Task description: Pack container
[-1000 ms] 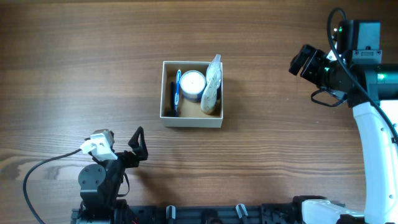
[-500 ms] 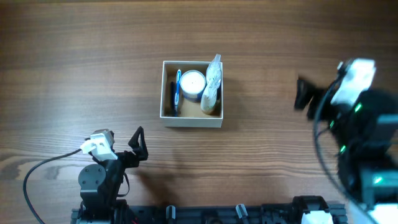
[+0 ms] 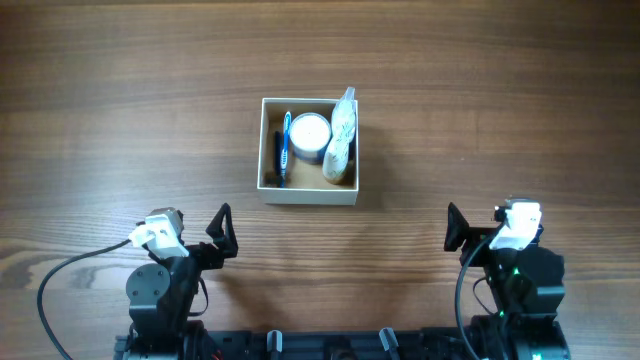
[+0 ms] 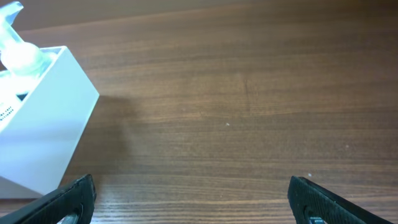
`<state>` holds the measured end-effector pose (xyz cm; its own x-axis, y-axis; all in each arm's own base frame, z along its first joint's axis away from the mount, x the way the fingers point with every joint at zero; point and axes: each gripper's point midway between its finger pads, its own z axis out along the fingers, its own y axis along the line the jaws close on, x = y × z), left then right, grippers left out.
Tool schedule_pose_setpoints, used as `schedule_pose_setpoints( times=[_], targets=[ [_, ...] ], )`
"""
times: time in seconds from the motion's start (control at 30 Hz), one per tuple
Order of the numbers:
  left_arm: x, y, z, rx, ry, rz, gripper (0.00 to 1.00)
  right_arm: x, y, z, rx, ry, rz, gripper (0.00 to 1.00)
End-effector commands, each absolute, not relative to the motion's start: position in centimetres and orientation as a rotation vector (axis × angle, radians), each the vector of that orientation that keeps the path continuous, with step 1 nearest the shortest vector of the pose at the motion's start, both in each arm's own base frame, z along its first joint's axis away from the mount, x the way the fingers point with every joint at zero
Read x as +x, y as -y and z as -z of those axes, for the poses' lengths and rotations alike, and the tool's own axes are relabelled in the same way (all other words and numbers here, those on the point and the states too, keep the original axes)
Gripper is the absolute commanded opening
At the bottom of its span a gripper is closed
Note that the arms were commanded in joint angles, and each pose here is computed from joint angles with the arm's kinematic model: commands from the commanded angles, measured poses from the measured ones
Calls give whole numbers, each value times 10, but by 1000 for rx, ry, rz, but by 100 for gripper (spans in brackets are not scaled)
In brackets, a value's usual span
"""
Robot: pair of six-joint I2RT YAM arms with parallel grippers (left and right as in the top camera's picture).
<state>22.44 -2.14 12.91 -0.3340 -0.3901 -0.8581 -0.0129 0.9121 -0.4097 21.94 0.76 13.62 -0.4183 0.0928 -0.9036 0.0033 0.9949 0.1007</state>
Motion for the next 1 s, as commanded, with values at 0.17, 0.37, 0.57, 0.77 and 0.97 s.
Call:
schedule_pose_setpoints(
  times=[0.17,0.37,0.57,0.77,0.97],
  targets=[
    [225,20,-130,-288,-1872,382,100,217,-11,-119,34,-1951,-107,100],
    [225,20,-130,-288,-1872,382,100,218,-11,-120,33,-1950,-107,100],
    [225,20,-130,-288,-1872,382,100,218,-11,-120,33,-1950,-107,100],
    [225,20,-130,-288,-1872,382,100,218,-11,-120,33,-1950,-107,100],
    [225,20,-130,-288,-1872,382,100,218,-11,-120,33,-1950,-106,100]
  ],
)
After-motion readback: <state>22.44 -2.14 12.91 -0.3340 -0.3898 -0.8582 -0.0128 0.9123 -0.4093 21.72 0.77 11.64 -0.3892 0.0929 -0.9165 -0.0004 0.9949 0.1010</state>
